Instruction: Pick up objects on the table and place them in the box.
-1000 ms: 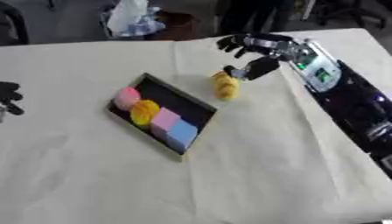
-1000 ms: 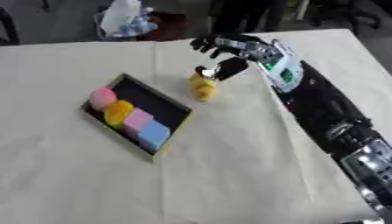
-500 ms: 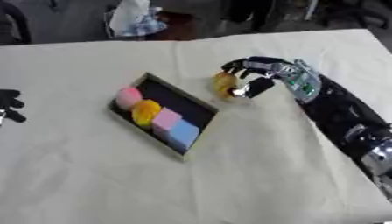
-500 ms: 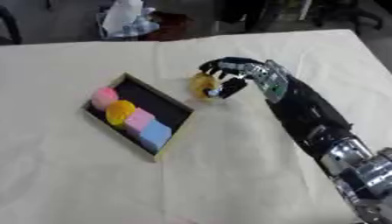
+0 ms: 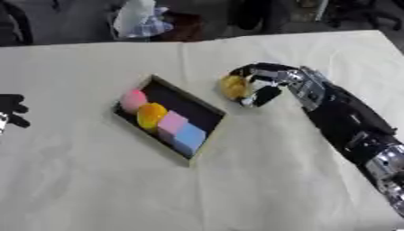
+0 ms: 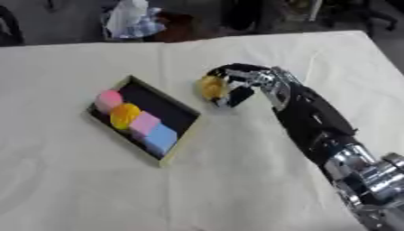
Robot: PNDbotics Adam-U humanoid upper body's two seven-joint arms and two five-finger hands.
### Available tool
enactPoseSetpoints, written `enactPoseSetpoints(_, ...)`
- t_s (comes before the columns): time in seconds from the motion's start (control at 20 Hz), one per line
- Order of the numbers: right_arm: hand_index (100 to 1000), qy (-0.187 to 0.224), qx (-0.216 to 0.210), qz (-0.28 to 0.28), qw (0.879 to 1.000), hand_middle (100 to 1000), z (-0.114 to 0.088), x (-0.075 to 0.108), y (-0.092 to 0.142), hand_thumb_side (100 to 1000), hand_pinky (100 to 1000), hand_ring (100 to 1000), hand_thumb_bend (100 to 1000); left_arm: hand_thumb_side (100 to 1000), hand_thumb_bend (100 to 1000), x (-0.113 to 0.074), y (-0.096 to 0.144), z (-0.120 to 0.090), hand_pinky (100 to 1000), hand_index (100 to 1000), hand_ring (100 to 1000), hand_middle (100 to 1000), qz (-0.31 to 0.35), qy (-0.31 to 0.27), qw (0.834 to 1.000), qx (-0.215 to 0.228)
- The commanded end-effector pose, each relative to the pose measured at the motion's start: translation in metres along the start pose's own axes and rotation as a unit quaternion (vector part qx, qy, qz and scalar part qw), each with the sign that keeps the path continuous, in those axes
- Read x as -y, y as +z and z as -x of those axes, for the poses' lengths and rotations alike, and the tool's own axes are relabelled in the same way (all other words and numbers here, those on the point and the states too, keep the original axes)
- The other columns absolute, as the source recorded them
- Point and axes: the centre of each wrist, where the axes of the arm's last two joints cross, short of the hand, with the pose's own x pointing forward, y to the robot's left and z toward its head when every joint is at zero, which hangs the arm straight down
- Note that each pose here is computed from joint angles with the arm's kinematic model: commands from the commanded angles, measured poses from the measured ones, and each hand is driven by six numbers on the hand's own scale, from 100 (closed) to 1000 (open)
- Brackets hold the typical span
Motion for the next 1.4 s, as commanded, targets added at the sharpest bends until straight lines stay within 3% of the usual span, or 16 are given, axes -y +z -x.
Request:
enactPoseSetpoints(0.05, 835, 0.03, -0.007, 0.022, 0.999, 735, -0.001, 0.014, 0.003, 100, 811, 842, 144, 769, 100, -0.003, -0.001, -0.006, 747, 746, 547, 586, -0.001, -0.004, 1.0, 0.012)
enactPoseSetpoints(0.2, 698, 0.049, -0.004, 0.063, 0.997, 579, -0.005, 0.023, 0.005, 100, 781, 787, 100, 771, 100, -0.002, -0.001, -0.006, 747, 746, 546, 585, -0.001, -0.004, 1.0, 0.011)
enactPoseSetpoints(0.35, 659, 0.071, 0.001, 0.101, 0.992, 543, -0.01, 0.031, 0.006, 100, 772, 772, 100, 773, 100, -0.001, -0.001, -0.005, 747, 746, 546, 585, -0.001, -0.003, 1.0, 0.01)
enactPoseSetpoints(0.5, 659, 0.09, -0.002, 0.116, 0.989, 543, -0.009, 0.026, 0.004, 100, 772, 772, 100, 773, 100, -0.001, -0.001, -0.005, 747, 746, 546, 585, -0.001, -0.003, 1.0, 0.009)
enactPoseSetpoints(0.55, 556, 0.096, -0.002, 0.12, 0.988, 453, -0.009, 0.025, 0.003, 100, 750, 739, 100, 773, 100, -0.001, -0.001, -0.005, 747, 746, 546, 585, -0.001, -0.003, 1.0, 0.009)
enactPoseSetpoints(0.7, 555, 0.117, 0.048, 0.166, 0.978, 450, -0.029, 0.042, -0.003, 100, 751, 740, 100, 772, 100, -0.001, -0.001, -0.005, 747, 746, 546, 585, -0.004, -0.003, 1.0, 0.008)
enactPoseSetpoints(0.9, 561, 0.143, 0.121, 0.195, 0.963, 456, -0.049, 0.05, -0.004, 100, 755, 744, 100, 772, 100, -0.002, -0.001, -0.005, 747, 746, 546, 585, -0.005, -0.004, 1.0, 0.009)
enactPoseSetpoints(1.15, 577, 0.171, 0.201, 0.164, 0.95, 469, -0.076, 0.052, -0.01, 100, 762, 752, 100, 773, 100, -0.002, -0.001, -0.005, 747, 746, 546, 586, -0.005, -0.004, 1.0, 0.009)
enactPoseSetpoints(1.4, 583, 0.172, 0.23, 0.117, 0.951, 473, -0.086, 0.041, -0.017, 100, 764, 756, 100, 772, 100, -0.002, -0.001, -0.005, 747, 746, 546, 586, -0.005, -0.004, 1.0, 0.009)
